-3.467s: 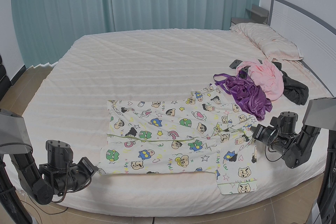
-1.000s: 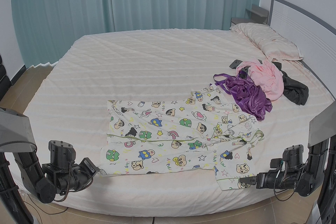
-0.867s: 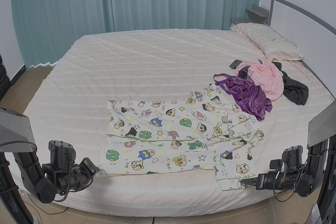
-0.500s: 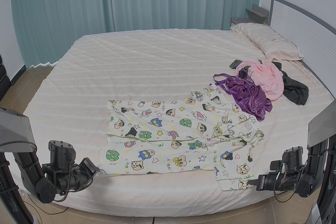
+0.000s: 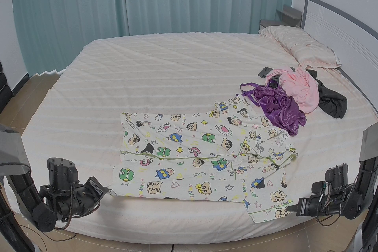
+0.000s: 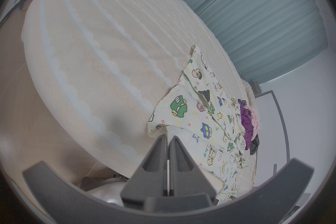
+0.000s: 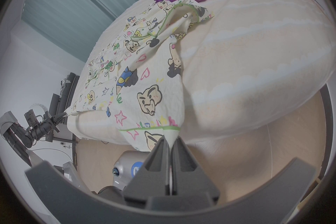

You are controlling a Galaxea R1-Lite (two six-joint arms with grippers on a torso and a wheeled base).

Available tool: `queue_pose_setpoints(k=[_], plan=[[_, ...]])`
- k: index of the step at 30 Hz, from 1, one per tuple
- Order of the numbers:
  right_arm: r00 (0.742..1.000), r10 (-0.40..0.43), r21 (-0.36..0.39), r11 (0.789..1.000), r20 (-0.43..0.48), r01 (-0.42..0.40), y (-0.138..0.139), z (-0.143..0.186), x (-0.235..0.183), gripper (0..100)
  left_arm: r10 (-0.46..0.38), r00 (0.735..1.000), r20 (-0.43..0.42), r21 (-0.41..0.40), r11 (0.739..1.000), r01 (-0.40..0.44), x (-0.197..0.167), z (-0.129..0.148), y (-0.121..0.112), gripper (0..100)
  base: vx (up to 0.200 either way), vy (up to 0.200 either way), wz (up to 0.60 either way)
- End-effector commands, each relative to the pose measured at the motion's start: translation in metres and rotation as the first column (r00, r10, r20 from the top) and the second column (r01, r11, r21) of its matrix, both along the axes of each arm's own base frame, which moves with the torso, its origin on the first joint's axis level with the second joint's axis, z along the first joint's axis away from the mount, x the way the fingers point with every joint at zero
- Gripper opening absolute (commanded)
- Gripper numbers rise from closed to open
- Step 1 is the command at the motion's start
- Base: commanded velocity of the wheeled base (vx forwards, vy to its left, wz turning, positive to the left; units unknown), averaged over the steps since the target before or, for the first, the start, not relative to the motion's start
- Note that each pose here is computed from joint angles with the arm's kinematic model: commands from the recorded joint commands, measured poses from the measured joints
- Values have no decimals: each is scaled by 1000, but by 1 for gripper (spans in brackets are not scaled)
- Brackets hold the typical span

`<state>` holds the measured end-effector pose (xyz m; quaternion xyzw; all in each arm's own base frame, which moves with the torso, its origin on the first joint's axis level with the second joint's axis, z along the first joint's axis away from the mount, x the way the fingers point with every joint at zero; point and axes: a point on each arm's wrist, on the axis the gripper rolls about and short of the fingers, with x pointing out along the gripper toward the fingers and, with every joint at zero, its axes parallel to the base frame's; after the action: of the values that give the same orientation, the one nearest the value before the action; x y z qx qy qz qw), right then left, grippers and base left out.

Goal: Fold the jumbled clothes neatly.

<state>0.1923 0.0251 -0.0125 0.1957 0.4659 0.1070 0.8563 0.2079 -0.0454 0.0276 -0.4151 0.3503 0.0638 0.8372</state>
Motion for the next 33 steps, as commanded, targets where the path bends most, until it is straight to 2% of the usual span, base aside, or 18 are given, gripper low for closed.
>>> queue_pose_setpoints(k=[1,6,7,10,14,18,23,24,30,33], plan=[[999,-3,2,1000,47,3,-2,22,-11,0,-21,998,63,10,1000,20,-14,15,1,0,0,0,0],[1000,-1,-4,1000,25,1,-3,31,-22,0,-67,996,61,53,997,64,-24,16,0,0,0,0,0],[999,2,-11,1000,32,-2,-4,39,-29,0,-113,993,24,93,989,111,-33,12,-4,0,0,0,0],[999,-12,-19,1000,41,13,-9,46,-36,0,-103,995,-9,134,986,103,-37,9,-4,0,0,0,0],[1000,17,-47,999,-2,-17,-10,50,-50,0,-148,985,-89,171,972,161,-46,4,-10,0,0,0,0],[999,15,-102,995,-50,-21,-12,49,-59,0,-196,973,-119,229,949,219,-56,7,-12,0,0,0,0],[997,16,-134,991,-81,-27,-12,47,-63,0,-193,971,-143,281,933,227,-63,8,-14,0,0,0,0],[995,22,-135,990,-98,-35,-11,47,-65,0,-208,963,-170,302,919,252,-67,6,-16,0,0,0,0],[995,34,-140,989,-93,-47,-12,54,-76,0,-223,941,-255,347,887,304,-79,0,-20,0,0,0,0],[995,42,-143,988,-89,-55,-12,56,-80,0,-228,941,-252,346,887,307,-81,2,-20,0,0,0,0]])
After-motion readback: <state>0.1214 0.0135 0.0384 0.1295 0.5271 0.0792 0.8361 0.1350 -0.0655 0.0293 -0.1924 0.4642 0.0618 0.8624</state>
